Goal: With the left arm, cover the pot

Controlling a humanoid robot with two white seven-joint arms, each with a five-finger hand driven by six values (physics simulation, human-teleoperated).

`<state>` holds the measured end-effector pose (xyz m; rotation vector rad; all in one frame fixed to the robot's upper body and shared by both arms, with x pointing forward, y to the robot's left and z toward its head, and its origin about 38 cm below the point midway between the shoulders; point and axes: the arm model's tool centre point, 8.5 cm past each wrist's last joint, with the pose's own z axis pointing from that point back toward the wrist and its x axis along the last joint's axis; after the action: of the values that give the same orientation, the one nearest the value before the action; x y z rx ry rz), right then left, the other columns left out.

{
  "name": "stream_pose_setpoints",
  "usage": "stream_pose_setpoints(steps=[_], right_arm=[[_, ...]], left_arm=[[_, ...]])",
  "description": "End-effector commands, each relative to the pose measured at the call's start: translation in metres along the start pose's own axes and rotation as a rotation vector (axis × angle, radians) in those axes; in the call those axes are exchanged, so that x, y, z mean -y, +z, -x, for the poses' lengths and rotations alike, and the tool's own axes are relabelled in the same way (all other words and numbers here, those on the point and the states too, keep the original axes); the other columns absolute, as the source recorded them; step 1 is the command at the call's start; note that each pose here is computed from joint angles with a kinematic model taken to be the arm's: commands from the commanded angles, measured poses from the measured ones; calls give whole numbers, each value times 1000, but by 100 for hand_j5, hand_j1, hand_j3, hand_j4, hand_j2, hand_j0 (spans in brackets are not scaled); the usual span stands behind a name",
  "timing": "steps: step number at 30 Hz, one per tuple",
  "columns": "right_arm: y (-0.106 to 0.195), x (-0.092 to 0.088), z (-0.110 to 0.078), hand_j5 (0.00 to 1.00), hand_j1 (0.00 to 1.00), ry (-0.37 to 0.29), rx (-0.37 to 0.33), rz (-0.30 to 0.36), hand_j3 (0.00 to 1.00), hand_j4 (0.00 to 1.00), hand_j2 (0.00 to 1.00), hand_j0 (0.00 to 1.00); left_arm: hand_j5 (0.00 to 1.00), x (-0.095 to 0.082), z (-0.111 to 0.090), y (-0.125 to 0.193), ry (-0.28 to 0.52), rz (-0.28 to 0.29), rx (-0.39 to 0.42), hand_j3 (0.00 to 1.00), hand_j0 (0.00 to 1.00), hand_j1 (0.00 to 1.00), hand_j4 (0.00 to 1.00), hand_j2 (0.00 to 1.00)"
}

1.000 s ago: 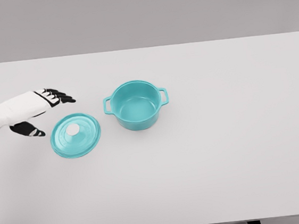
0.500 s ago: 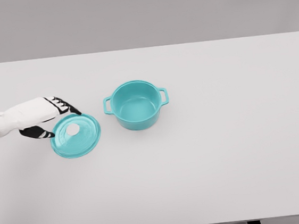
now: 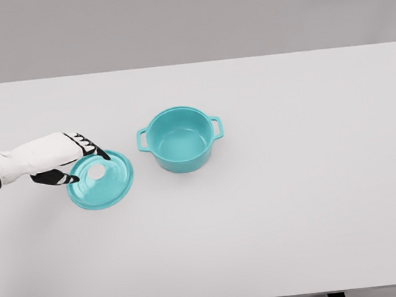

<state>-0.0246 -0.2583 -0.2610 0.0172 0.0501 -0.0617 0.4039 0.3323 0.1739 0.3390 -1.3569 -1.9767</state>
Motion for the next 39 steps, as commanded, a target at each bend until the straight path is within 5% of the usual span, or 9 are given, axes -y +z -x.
stream_pose_setpoints(steps=[1,39], right_arm=[[0,0,0,100,100,0,-1,0,100,100,100,100],[0,0,0,100,100,0,1,0,100,100,100,100]], left_arm=[[75,0,-1,-1,6,-2,4,75,75,75,75,75],[73,10,-7,-15,20,15,29,73,73,73,73,73]])
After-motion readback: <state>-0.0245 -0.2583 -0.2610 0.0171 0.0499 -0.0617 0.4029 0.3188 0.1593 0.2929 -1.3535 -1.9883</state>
